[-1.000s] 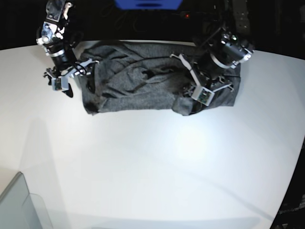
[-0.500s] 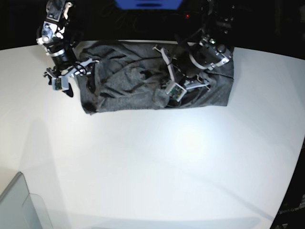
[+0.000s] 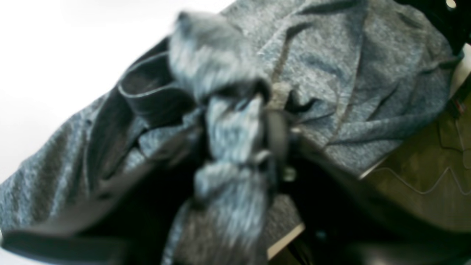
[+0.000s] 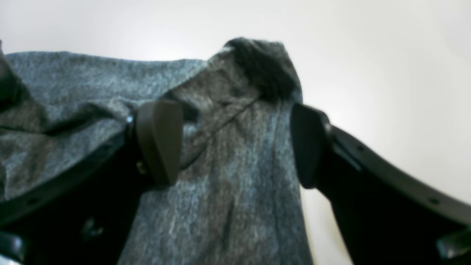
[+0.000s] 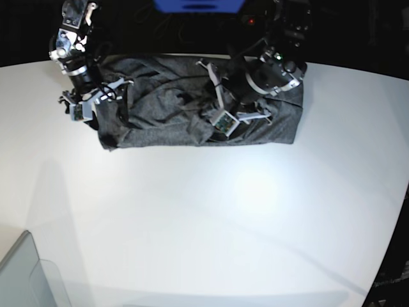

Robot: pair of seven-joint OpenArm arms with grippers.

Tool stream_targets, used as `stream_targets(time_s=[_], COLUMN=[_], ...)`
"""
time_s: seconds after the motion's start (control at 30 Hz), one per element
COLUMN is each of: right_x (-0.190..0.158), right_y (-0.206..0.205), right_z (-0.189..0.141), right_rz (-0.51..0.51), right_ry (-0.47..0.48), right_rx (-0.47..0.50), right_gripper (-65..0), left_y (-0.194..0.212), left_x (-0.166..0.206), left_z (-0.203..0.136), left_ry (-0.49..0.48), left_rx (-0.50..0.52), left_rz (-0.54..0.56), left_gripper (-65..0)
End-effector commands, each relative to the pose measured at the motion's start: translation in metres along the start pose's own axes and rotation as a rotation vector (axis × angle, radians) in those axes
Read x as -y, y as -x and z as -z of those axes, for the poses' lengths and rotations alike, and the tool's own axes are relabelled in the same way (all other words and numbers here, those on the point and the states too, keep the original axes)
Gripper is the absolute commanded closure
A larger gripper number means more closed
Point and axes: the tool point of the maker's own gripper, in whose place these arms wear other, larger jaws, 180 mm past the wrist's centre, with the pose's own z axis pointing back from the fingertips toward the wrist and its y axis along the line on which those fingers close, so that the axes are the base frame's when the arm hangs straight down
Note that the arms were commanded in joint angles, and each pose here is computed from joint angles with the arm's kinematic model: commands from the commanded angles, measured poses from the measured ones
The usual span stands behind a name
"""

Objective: Layout the t-shirt on the table in an organized manner, then fold the t-shirt properly
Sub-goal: 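Press and adjust the folded end with the left gripper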

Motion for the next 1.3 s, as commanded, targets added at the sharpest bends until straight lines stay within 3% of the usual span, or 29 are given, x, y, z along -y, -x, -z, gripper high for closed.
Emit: stream_targets(time_s=[0.0, 0.2, 0.3, 0.4, 0.6, 1.03, 1.13, 1.27], right_x=[0.001, 0.001, 0.001, 0.001, -0.001, -0.002, -0.002, -0.001], right_y=[-0.014, -0.015, -0.016, -0.016, -0.017, -0.017, -0.020, -0.022], right_z=[-0.001, 0.000, 0.000, 0.000, 0.001, 0.002, 0.003, 0.005], right_rz=[-0.007, -0.007, -0.007, -0.007, -0.006, -0.005, -0.006, -0.007], right_ry=[-0.008, -0.008, -0.008, -0.008, -0.012, -0.014, -0.014, -0.014], right_rx=[0.052, 0.055, 0.056, 0.056, 0.058, 0.060, 0.067, 0.071], right_gripper=[-46.2, -46.2, -46.2, -46.2, -46.2, -46.2, -46.2, -46.2], left_y=[-0.015, -0.047, -0.050, -0.054, -0.032, 0.004, 0.005, 0.001], left_x=[0.003, 0.009, -0.003, -0.033, -0.086, -0.065, -0.068, -0.067], left_z=[-0.004, -0.027, -0.036, -0.045, -0.049, -0.014, -0.010, -0.010], left_ry=[0.010, 0.036, 0.052, 0.008, -0.126, -0.030, -0.028, -0.022], left_rx=[0.059, 0.185, 0.226, 0.263, 0.244, 0.129, 0.122, 0.136], left_rz=[0.004, -0.014, -0.055, -0.125, -0.242, -0.298, -0.304, -0.312], left_gripper=[-27.2, -30.4, -30.4, -30.4, -30.3, -29.7, -21.2, 0.0])
